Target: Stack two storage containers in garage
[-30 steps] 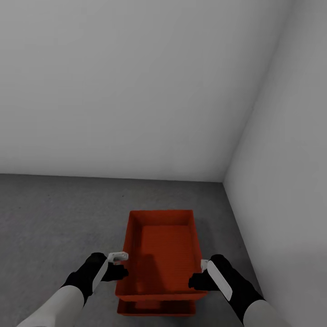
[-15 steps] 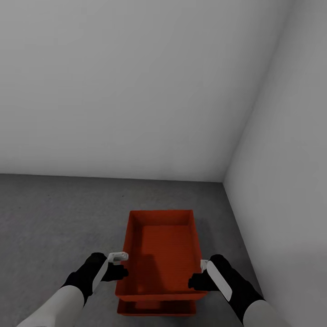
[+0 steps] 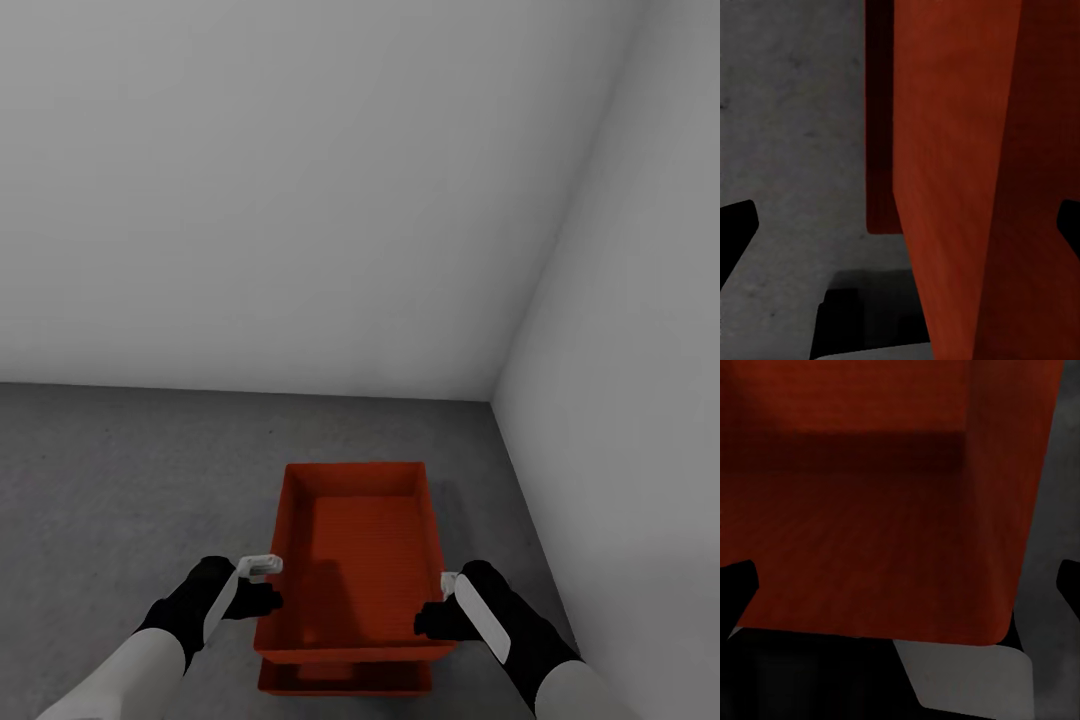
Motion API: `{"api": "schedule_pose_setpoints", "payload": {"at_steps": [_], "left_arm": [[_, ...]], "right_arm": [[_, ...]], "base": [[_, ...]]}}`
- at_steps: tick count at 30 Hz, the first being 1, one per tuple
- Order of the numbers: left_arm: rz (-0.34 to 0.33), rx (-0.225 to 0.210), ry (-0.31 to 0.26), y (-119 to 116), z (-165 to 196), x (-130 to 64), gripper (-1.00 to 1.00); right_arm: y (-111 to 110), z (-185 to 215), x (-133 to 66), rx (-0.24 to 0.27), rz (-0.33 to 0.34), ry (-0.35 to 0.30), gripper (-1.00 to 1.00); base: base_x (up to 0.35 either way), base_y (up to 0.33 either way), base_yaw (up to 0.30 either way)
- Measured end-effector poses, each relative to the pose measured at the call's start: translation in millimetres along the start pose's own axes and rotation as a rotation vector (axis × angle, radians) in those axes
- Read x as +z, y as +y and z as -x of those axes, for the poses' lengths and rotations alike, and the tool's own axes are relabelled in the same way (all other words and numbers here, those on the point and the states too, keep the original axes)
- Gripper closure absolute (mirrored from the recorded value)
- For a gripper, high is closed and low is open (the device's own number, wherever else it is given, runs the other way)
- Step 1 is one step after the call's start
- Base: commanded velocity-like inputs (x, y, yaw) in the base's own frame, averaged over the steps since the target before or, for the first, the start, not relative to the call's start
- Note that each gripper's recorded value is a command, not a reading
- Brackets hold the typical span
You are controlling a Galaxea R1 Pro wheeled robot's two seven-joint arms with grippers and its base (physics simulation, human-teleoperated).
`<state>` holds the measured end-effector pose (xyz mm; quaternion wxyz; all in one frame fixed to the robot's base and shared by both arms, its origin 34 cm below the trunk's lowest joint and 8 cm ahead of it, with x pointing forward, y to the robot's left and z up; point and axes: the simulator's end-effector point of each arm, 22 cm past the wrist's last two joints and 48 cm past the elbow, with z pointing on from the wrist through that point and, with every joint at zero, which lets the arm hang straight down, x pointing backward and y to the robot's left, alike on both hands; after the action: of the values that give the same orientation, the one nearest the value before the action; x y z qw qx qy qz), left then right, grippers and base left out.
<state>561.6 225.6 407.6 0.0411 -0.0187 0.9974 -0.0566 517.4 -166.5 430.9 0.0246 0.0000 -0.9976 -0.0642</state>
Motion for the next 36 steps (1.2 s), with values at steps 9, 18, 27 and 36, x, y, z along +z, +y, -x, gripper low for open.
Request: {"api": "schedule_pose_setpoints", "payload": {"at_steps": [9, 18, 27, 36], "left_arm": [[0.002, 0.003, 0.001, 0, 0, 0.2, -1.00], [0.005, 0.007, 0.001, -2, 3, -16.9, -1.00], [0.005, 0.007, 0.002, -4, 6, -33.7, -1.00], [0.005, 0.007, 0.002, -6, 9, -50.1, -1.00]], "right_arm": [[0, 0, 0.0, 0.000, 0.000, 0.000, -1.00], [2, 1, -17.4, 0.000, 0.000, 0.000, -1.00], [4, 2, -34.4, 0.000, 0.000, 0.001, -1.00], [7, 3, -51.0, 0.000, 0.000, 0.001, -1.00]], "base": [[0.000, 0.000, 0.000], [0.000, 0.000, 0.000], [0.000, 0.000, 0.000], [0.000, 0.000, 0.000]]}}
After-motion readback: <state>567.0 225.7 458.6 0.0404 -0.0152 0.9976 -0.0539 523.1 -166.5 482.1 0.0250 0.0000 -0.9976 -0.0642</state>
